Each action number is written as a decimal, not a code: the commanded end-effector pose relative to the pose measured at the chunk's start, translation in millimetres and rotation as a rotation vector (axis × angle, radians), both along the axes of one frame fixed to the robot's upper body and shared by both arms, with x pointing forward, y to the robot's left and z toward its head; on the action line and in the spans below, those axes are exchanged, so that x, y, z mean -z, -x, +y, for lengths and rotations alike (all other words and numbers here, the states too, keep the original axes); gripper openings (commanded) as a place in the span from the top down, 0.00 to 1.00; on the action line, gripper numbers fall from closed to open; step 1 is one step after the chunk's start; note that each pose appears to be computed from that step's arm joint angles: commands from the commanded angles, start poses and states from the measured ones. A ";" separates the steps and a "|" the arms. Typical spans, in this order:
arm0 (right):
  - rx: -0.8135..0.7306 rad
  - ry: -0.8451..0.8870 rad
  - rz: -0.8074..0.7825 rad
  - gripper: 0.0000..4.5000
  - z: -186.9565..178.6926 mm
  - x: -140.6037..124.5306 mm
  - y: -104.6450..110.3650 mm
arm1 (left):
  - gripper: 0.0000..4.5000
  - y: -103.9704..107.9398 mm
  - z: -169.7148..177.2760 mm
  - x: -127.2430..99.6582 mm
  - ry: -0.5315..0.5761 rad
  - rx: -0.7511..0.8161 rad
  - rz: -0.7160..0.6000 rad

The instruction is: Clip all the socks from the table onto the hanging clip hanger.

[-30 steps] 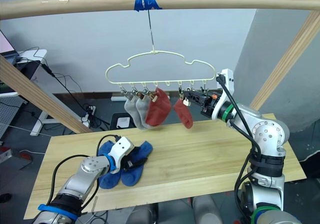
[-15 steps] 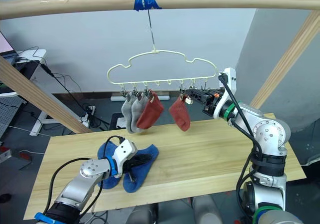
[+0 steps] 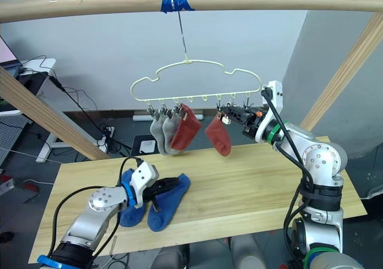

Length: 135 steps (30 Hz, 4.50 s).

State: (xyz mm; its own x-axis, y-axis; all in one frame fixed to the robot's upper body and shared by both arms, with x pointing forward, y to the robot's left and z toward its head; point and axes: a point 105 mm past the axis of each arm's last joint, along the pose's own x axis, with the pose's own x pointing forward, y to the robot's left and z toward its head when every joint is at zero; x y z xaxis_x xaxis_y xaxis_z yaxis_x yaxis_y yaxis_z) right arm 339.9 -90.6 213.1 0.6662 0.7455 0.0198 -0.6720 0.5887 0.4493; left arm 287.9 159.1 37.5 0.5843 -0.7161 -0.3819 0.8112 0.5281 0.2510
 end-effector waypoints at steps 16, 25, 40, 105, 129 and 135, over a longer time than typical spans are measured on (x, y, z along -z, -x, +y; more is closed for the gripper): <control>-0.005 -0.001 -0.051 0.96 -0.7 -10.3 2.7 | 0.09 0.3 -3.1 36.1 -0.107 0.009 0.057; -0.007 0.002 -0.053 0.96 0.1 -10.2 3.6 | 0.01 -3.5 -2.0 41.8 -0.129 -0.020 0.067; -0.004 -0.002 -0.055 0.96 1.3 -10.1 3.5 | 0.60 0.9 0.2 43.8 -0.104 -0.011 0.135; -0.224 -0.177 0.153 0.96 13.6 -27.8 36.7 | 1.00 -13.6 -101.6 -145.2 0.387 0.268 -0.573; -0.030 0.086 0.087 0.01 -50.9 4.5 59.8 | 1.00 -19.0 -110.2 -145.7 0.373 0.280 -0.584; 0.171 0.271 -0.074 0.00 -58.4 14.2 58.9 | 0.65 -19.8 -111.3 -131.9 0.384 0.303 -0.485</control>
